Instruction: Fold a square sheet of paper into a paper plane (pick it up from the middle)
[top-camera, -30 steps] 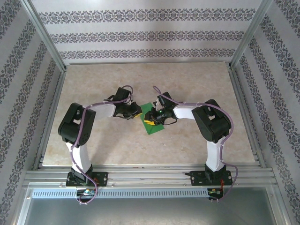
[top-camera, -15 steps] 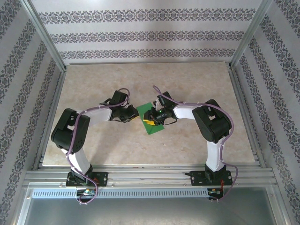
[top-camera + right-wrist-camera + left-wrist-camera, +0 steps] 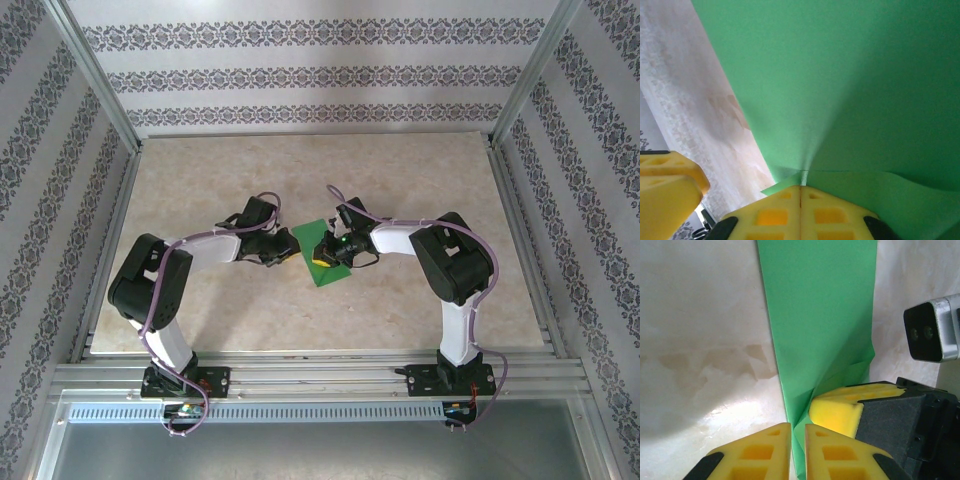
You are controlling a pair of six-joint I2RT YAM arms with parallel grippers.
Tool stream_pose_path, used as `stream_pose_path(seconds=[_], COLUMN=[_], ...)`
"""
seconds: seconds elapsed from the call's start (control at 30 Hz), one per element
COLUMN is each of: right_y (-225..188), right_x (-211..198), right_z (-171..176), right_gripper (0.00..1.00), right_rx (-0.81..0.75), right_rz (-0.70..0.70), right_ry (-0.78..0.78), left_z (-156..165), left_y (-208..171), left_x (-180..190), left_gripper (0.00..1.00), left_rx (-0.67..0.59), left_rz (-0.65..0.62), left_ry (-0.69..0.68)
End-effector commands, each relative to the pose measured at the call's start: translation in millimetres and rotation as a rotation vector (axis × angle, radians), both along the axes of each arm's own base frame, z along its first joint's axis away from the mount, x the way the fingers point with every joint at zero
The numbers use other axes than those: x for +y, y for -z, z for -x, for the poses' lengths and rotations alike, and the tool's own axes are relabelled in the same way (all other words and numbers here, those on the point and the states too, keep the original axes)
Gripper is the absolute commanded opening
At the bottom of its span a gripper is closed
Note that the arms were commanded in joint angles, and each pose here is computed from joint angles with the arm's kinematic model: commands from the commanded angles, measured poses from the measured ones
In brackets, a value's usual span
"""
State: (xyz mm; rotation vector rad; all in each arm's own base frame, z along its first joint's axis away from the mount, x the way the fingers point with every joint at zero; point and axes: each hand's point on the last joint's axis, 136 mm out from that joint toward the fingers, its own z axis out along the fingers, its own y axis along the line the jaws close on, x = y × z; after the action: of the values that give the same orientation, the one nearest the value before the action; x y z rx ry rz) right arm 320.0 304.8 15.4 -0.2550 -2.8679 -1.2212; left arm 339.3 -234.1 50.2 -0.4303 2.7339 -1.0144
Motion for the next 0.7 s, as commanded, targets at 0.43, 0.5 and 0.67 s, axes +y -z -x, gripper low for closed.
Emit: stream_pose_path(seconds=[0.43, 0.5, 0.67], right_y=[40, 39, 39], right_x=[-24, -23, -23], right_z=[21, 22, 21], right_gripper=[0.03, 0.03, 0.03], right_rx=[0.104, 0.103, 0.103], right_rz=[0.134, 0.132, 0.132], right_ry=[0.017, 0.015, 0.015], left_z=[-5, -6, -8], left_y=[17, 18, 15], left_x=[-37, -36, -38], left_gripper=[0.00, 0.00, 0.00], left_rx=[0.031, 0.029, 0.021], left_rz=[0.034, 0.033, 0.039], left_ry=[0.056, 0.056, 0.057])
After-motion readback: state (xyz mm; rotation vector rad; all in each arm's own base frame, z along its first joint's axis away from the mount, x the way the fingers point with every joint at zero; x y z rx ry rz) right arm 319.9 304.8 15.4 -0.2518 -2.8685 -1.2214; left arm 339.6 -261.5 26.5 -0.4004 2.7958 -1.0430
